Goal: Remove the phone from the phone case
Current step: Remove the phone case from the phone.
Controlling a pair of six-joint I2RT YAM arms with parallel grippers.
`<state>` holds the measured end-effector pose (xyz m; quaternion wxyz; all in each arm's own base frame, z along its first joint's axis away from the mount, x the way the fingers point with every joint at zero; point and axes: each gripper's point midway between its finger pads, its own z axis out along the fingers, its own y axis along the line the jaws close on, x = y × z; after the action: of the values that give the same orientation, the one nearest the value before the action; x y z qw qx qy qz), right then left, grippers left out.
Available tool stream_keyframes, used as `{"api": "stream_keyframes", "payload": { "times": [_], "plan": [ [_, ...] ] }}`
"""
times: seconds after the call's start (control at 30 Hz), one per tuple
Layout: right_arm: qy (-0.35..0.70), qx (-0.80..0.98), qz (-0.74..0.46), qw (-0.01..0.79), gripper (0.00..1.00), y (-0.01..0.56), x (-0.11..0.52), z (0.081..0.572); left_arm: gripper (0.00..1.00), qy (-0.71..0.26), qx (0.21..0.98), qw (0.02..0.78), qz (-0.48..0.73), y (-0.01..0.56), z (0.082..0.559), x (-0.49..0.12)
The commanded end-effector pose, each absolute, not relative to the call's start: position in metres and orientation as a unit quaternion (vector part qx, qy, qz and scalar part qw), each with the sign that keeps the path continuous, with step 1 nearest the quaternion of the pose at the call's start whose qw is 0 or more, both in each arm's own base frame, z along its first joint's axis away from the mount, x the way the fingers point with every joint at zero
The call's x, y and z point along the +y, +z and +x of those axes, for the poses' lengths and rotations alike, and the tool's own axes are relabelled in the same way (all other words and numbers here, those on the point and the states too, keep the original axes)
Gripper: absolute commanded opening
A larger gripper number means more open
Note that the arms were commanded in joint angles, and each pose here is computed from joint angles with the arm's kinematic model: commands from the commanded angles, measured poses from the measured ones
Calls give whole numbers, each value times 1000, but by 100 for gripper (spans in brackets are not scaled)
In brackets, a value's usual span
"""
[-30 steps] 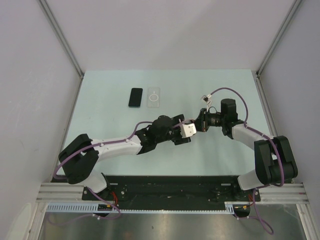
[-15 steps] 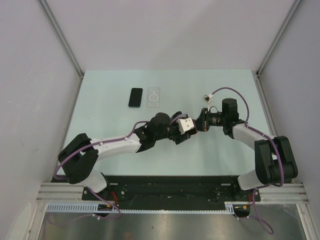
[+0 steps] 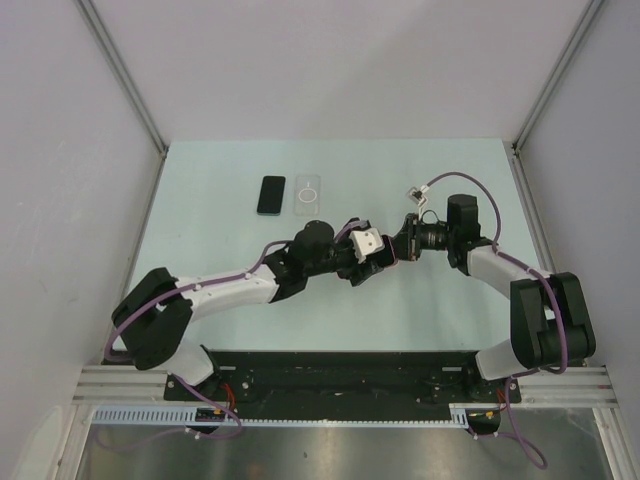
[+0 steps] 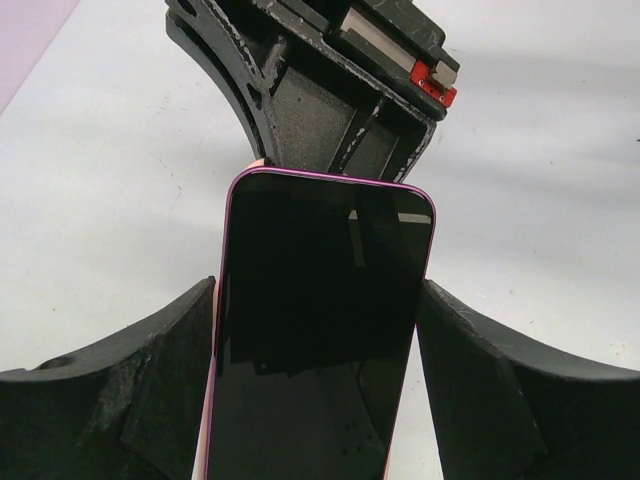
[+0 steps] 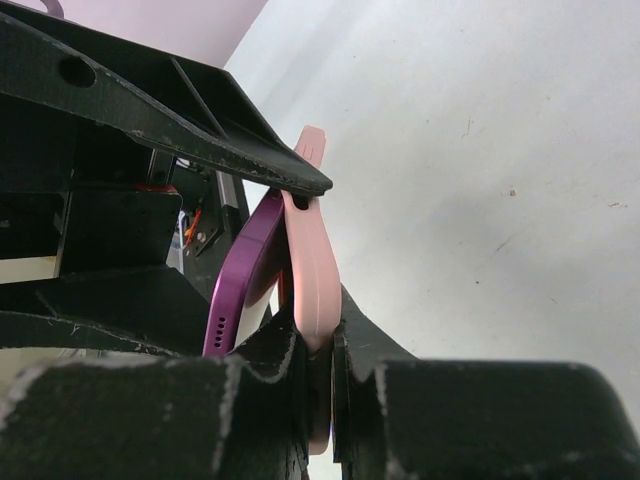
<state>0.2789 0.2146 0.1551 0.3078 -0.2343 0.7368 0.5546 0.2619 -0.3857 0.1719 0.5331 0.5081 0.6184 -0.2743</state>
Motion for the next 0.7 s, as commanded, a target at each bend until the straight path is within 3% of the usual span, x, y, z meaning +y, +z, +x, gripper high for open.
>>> {"api": "stream_keyframes", "payload": {
  "times": [0.0,0.67],
  "plan": [
    [520,733,-223,377,0,174,192,312,1,-266,619,591,443,217,284,-364],
    [527,750,-184,354,0,157,185,321,0,-281,581,616,452,232,270,-358]
  ]
}}
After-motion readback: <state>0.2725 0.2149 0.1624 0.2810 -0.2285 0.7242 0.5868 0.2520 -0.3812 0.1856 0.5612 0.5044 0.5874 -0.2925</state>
